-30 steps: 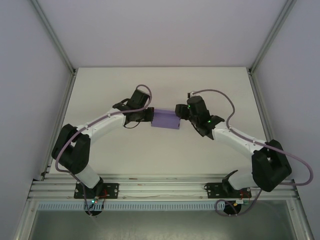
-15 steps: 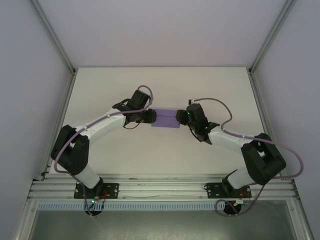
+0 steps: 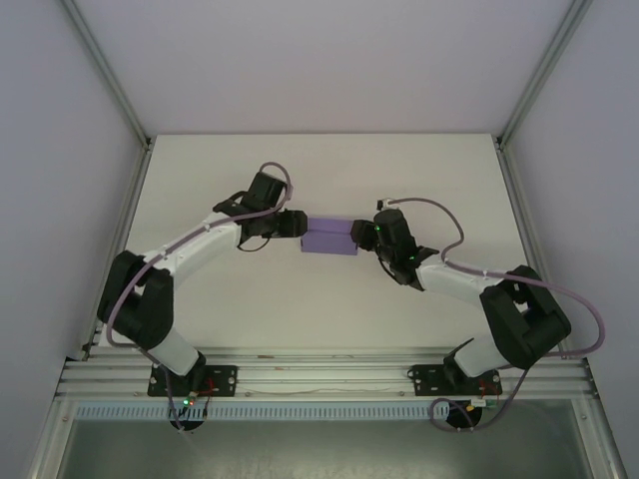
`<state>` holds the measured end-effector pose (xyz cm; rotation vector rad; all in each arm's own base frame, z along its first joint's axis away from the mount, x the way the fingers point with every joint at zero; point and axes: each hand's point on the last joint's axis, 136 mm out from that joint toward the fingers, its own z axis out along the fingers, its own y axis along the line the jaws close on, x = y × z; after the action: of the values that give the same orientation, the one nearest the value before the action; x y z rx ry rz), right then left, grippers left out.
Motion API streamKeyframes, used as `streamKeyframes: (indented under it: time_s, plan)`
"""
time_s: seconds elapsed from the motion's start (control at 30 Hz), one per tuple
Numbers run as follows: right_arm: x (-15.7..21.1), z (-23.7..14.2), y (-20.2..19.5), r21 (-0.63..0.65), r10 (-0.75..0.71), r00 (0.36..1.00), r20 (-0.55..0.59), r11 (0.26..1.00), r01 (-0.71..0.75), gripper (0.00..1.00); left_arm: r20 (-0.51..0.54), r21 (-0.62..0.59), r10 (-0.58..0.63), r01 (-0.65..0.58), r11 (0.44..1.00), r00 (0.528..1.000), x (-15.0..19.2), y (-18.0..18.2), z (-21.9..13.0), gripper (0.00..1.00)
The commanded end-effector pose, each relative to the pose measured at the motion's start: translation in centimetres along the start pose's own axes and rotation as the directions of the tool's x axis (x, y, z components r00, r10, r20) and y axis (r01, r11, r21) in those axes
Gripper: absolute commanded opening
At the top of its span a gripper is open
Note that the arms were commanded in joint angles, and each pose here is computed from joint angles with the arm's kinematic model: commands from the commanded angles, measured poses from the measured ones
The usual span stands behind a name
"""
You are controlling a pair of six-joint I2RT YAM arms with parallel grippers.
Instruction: Assemble paper box
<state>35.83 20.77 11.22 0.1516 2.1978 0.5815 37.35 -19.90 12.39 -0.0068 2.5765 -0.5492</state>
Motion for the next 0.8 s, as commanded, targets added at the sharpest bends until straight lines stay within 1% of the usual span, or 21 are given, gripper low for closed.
streamKeyframes:
  time_s: [0.0,0.1,0.2,0.23,0.27,0.37,0.4,0.53,0.63,0.67,0.7,0.73,0.77]
  plan:
    - [7.3,0.4,-4.7,0.141,-0.002,0.972,-0.234,0.989,0.036,0.40,-0.023,0.095,-0.065,0.067,0.993,0.998,0.6,-0.2,1.8,0.53]
    - [7.8,0.4,-5.3,0.155,0.009,0.972,-0.235,0.988,0.028,0.37,-0.074,0.143,-0.134,0.143,0.979,0.988,2.4,1.2,3.1,0.40]
    - [8.4,0.3,-5.6,0.150,0.011,0.969,-0.245,0.988,0.027,0.30,-0.096,0.165,-0.145,0.159,0.973,0.985,4.4,1.8,3.8,0.29]
    - [8.5,0.3,-5.5,0.140,0.007,0.969,-0.247,0.990,0.029,0.30,-0.101,0.169,-0.146,0.161,0.972,0.984,5.0,2.0,3.9,0.29]
    - [8.9,0.3,-5.5,0.131,0.003,0.968,-0.252,0.991,0.031,0.30,-0.104,0.172,-0.151,0.168,0.971,0.983,5.5,2.2,4.1,0.26]
    - [9.5,0.5,-5.9,0.124,0.013,0.969,-0.246,0.992,0.018,0.27,-0.122,0.185,-0.167,0.188,0.965,0.978,6.8,2.6,4.6,0.13]
    - [9.7,0.5,-6.1,0.129,0.020,0.970,-0.241,0.992,0.011,0.26,-0.129,0.196,-0.165,0.188,0.962,0.978,7.2,2.5,4.8,0.11]
    - [9.3,0.8,-5.4,0.100,0.019,0.973,-0.232,0.995,0.004,0.27,-0.133,0.206,-0.171,0.196,0.959,0.976,7.1,2.4,5.3,0.11]
    - [7.6,0.7,-4.0,0.077,-0.006,0.973,-0.229,0.997,0.024,0.34,-0.106,0.236,-0.160,0.181,0.955,0.981,5.6,1.4,4.7,0.12]
    - [6.9,0.6,-3.4,0.069,-0.017,0.974,-0.226,0.997,0.034,0.34,-0.089,0.242,-0.153,0.170,0.955,0.984,4.9,1.1,4.3,0.18]
    - [6.0,0.4,-2.6,0.058,-0.032,0.975,-0.221,0.997,0.046,0.35,-0.067,0.236,-0.147,0.159,0.959,0.987,4.1,0.9,3.8,0.27]
    - [5.0,0.2,-2.0,0.051,-0.040,0.978,-0.207,0.997,0.051,0.36,-0.048,0.225,-0.141,0.148,0.963,0.989,3.3,0.8,3.3,0.28]
    - [3.9,-0.1,-1.5,0.053,-0.049,0.980,-0.193,0.997,0.061,0.39,-0.023,0.204,-0.128,0.130,0.970,0.992,2.5,0.8,2.8,0.30]
